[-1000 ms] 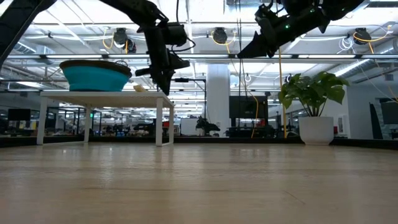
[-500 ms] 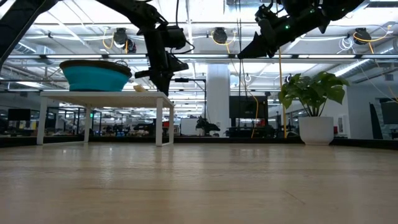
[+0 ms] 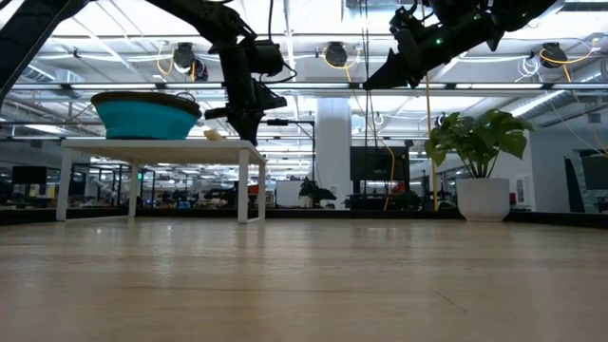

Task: Pick & Place Fruit
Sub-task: Put the butter knife into the right side of the blue strainer bowl on the shelf

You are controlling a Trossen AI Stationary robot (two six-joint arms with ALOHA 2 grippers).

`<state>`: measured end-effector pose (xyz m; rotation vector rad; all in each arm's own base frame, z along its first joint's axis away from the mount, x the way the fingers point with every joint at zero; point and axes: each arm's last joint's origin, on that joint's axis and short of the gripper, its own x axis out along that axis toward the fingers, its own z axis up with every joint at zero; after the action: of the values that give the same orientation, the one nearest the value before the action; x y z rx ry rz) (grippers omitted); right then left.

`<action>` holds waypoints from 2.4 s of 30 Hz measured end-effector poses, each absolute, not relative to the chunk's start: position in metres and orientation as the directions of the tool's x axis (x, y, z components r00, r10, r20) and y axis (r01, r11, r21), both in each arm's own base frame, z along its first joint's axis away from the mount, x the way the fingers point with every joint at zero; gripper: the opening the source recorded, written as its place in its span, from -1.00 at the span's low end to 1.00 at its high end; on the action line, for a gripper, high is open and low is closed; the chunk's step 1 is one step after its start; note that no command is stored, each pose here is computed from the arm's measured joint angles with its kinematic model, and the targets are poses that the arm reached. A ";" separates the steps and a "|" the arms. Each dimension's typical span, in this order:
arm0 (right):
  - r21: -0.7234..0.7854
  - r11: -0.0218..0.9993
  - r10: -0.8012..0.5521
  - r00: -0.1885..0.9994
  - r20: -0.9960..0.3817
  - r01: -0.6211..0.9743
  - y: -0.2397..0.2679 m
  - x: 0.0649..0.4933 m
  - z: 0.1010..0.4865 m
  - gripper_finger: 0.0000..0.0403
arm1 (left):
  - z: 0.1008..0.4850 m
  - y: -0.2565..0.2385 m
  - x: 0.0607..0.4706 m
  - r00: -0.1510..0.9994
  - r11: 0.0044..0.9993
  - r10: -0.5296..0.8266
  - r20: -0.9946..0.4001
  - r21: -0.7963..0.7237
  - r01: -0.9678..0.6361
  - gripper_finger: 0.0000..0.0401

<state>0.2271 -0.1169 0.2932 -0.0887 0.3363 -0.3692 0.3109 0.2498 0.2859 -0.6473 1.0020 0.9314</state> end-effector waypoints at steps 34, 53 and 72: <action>-0.148 0.928 -0.373 0.879 -0.298 0.343 -0.117 0.227 0.294 -1.00 | 0.277 0.257 0.304 0.163 0.445 0.333 -0.929 0.002 -0.895 -1.00; -0.148 0.927 -0.373 0.878 -0.298 0.344 -0.117 0.227 0.294 -1.00 | 0.277 0.259 0.302 0.152 0.408 0.342 -0.927 0.000 -0.913 -1.00; -0.148 0.927 -0.373 0.878 -0.298 0.344 -0.117 0.227 0.294 -1.00 | 0.278 0.263 0.299 0.130 0.387 0.375 -0.918 0.027 -0.922 -1.00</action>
<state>0.2273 -0.1173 0.2942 -0.0915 0.3292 -0.3742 0.2994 0.2635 0.2778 -0.6584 1.0368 1.0476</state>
